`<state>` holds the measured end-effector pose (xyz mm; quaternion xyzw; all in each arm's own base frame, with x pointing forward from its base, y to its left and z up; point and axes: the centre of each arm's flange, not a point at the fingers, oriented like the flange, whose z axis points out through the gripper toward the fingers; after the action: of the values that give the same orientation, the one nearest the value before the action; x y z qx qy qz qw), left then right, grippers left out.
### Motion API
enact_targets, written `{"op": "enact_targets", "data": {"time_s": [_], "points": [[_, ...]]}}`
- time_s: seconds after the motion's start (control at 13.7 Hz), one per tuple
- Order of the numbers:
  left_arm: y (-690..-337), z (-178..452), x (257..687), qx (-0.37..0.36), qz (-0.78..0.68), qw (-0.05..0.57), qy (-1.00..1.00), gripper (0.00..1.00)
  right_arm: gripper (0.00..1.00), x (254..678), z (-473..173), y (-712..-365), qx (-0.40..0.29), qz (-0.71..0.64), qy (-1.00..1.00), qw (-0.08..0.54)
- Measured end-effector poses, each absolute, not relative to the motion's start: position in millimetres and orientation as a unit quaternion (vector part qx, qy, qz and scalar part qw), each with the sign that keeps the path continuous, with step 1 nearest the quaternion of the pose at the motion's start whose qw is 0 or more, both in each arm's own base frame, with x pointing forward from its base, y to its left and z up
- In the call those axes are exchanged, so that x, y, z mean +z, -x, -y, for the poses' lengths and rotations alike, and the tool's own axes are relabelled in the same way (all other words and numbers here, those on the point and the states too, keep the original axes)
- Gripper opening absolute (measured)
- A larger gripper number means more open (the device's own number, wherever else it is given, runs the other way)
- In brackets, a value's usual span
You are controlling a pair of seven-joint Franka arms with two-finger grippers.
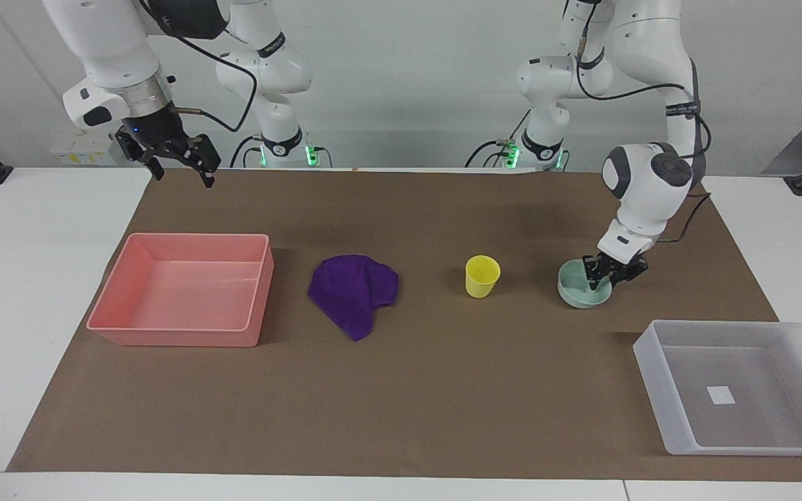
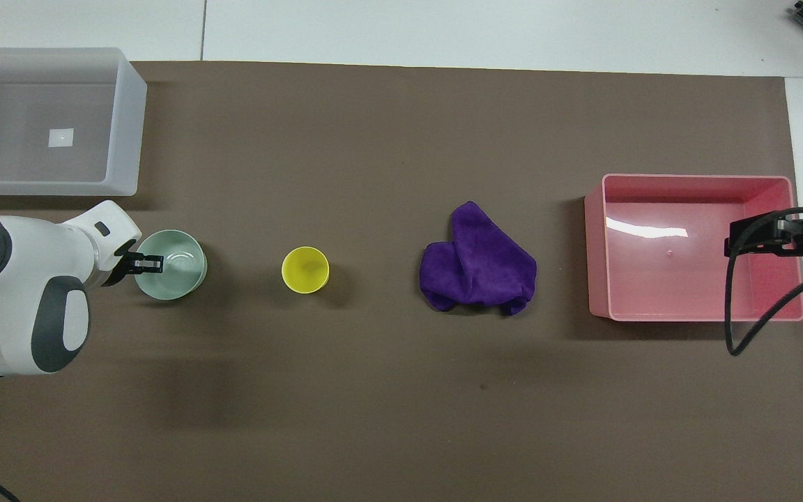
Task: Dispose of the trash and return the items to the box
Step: 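Reach the left gripper down and grasp the rim of the green bowl, then lift the bowl with the left gripper while the right gripper reaches the cloth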
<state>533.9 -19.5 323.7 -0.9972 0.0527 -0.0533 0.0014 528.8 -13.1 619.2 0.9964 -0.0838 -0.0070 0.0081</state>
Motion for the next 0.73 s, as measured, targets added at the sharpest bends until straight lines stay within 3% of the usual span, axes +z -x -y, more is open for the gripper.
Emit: {"op": "enact_targets", "data": {"time_s": [0.15,0.44,0.73], "points": [[-537.8,20.2,331.2,-0.056,-0.053,0.001,0.997,0.04,1.0,608.1,5.7,-533.0,0.009,0.078,-0.997,0.001],[-566.3,20.6,402.2,-0.037,-0.052,0.001,0.998,0.03,1.0,563.5,-39.9,-539.4,0.038,0.049,-0.998,-0.004],[-596.9,5.3,462.7,-0.077,-0.039,0.003,0.996,0.03,1.0,525.6,-94.6,-548.8,0.055,0.038,-0.998,-0.011]]}}
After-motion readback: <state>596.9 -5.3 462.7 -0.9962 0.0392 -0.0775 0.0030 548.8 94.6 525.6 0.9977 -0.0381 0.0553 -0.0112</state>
